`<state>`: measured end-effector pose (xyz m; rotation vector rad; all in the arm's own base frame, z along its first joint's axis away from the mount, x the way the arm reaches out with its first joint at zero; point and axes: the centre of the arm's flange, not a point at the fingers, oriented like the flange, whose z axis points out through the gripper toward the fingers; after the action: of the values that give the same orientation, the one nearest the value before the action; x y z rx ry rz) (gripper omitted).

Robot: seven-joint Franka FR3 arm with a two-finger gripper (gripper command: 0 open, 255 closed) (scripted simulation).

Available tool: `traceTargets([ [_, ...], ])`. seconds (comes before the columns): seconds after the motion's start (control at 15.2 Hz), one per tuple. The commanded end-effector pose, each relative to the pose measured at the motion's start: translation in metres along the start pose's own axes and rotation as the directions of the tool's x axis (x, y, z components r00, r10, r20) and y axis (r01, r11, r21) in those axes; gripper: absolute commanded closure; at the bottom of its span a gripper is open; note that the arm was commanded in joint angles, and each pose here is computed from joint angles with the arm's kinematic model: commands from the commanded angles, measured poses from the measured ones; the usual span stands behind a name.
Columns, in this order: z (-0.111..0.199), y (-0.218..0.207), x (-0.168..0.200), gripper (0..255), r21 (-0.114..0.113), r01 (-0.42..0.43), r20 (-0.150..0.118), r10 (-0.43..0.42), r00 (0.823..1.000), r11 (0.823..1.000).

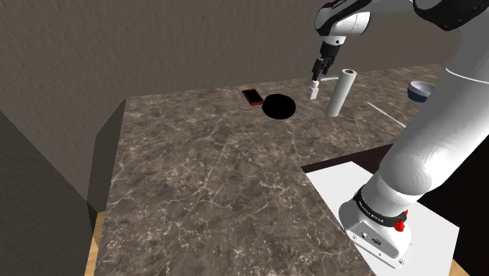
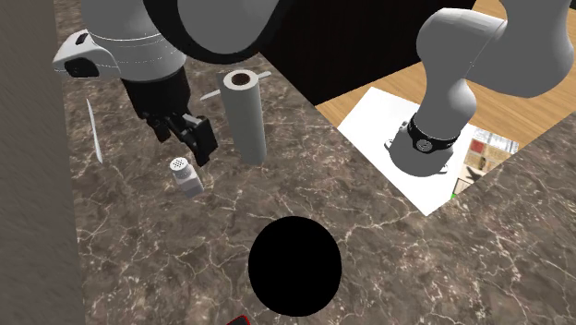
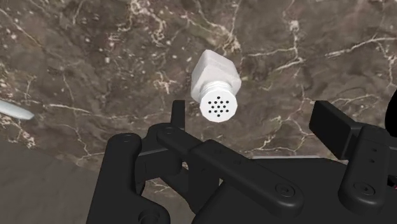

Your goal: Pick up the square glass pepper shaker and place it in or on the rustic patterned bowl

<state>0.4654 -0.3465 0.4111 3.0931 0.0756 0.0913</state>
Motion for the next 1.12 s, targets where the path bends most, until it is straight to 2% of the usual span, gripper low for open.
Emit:
traceTargets([
  [0.0, 0.011, 0.015, 0.007, 0, -0.002, 0.006, -0.001, -0.006, 1.000, 1.000],
  [0.53, 0.051, 0.015, 0.007, 0, -0.002, 0.006, -0.001, -0.006, 1.000, 1.000],
  [0.99, 0.051, 0.015, 0.007, 0, -0.002, 0.006, -0.001, -0.006, 1.000, 1.000],
  [1.06, 0.051, 0.015, 0.007, 255, -0.002, 0.006, -0.001, -0.006, 1.000, 1.000],
])
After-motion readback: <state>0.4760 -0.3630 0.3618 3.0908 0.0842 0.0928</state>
